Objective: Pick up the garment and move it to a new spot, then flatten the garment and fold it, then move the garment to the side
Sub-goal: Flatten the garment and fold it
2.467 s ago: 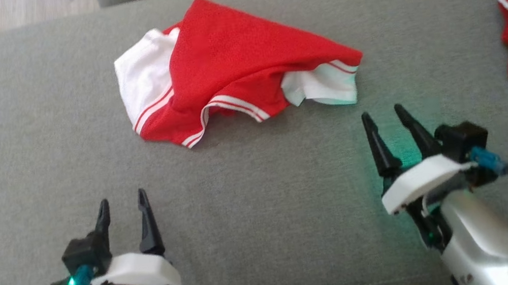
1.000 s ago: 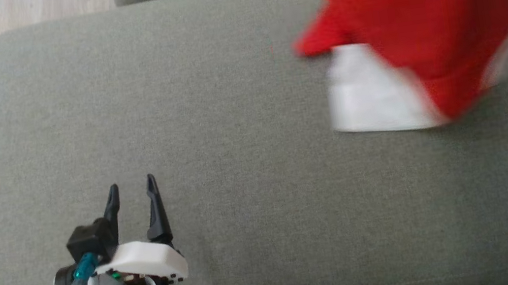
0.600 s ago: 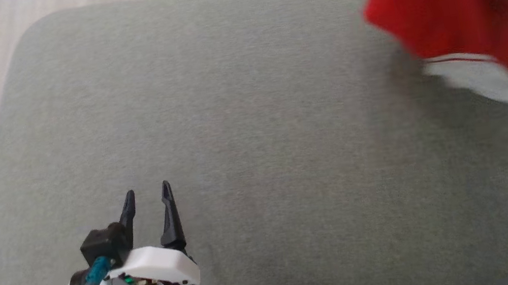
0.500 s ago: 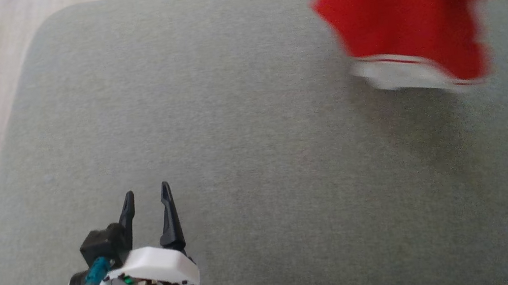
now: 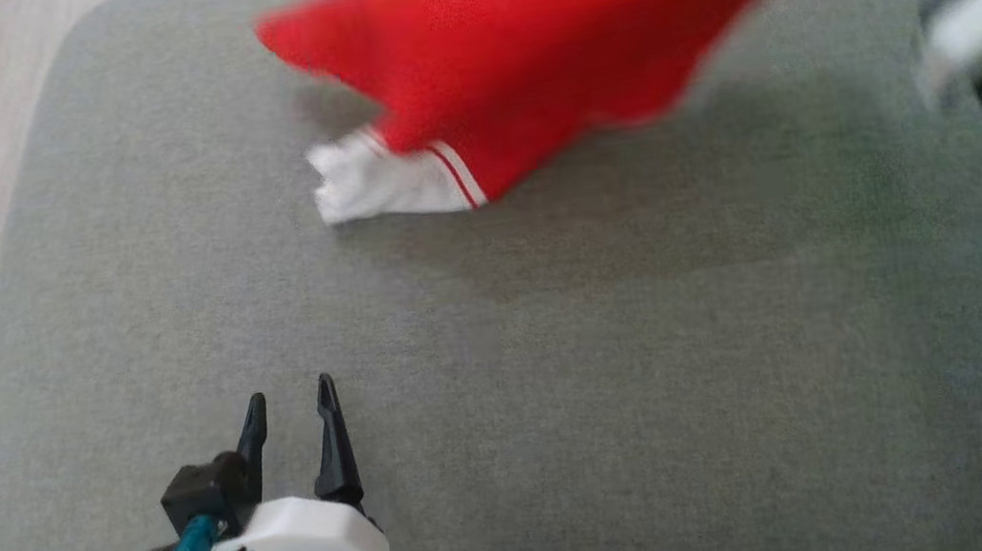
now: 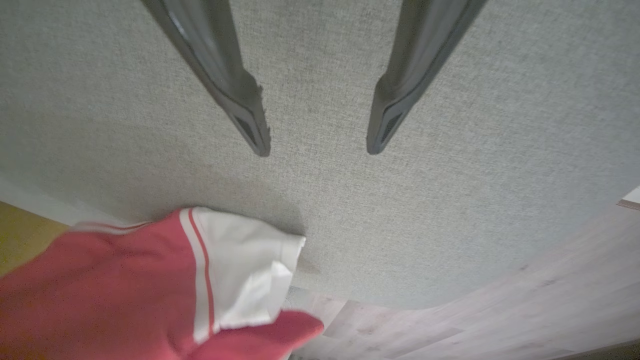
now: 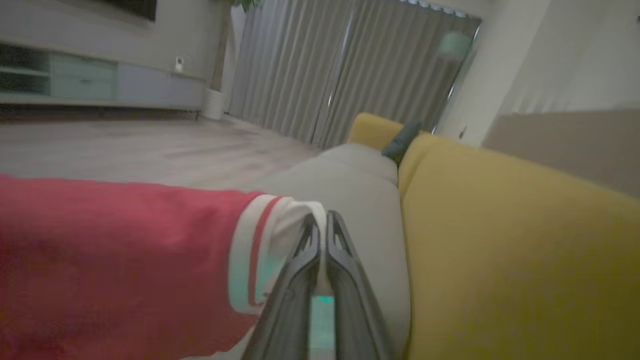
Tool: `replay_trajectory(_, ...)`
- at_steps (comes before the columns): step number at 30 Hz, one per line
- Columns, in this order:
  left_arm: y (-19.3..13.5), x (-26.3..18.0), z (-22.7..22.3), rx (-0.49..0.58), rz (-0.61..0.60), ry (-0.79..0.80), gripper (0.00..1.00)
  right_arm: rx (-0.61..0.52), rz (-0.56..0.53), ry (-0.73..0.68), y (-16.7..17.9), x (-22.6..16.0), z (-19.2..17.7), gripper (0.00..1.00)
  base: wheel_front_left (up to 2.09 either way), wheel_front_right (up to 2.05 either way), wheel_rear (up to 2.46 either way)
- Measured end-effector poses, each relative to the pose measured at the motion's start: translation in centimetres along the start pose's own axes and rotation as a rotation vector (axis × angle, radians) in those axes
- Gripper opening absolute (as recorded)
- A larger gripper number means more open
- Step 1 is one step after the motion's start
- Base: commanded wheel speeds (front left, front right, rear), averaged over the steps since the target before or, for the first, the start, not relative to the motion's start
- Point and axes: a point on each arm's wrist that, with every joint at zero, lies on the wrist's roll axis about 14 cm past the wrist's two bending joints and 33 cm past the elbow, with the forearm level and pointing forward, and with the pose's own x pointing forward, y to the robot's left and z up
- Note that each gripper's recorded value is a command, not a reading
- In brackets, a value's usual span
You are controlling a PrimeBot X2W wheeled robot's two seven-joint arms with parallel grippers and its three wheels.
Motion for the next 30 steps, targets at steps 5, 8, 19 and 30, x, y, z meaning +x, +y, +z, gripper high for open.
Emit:
replay_trajectory(5,-0.9,1.1,-0.3,0.011,-0.033,0.012,1.0,0.084,-0.064,0.338,-0.4,-7.4,-12.6,0.07,0.0,0.0,0.0)
replay_trajectory(8,-1.5,1.9,-0.1,0.02,-0.052,0.008,1.0,0.129,-0.102,0.375,-0.6,-8.6,-14.1,1.0,0.0,0.0,0.0)
replay_trajectory(19,-2.3,2.1,0.0,0.021,-0.078,0.005,1.0,0.21,-0.062,0.275,3.6,-7.7,-11.5,1.0,0.0,0.0,0.0)
replay_trajectory(30,-2.0,1.6,-0.1,0.022,-0.07,0.006,1.0,0.311,0.127,0.257,12.2,-6.3,-10.0,1.0,0.0,0.0,0.0)
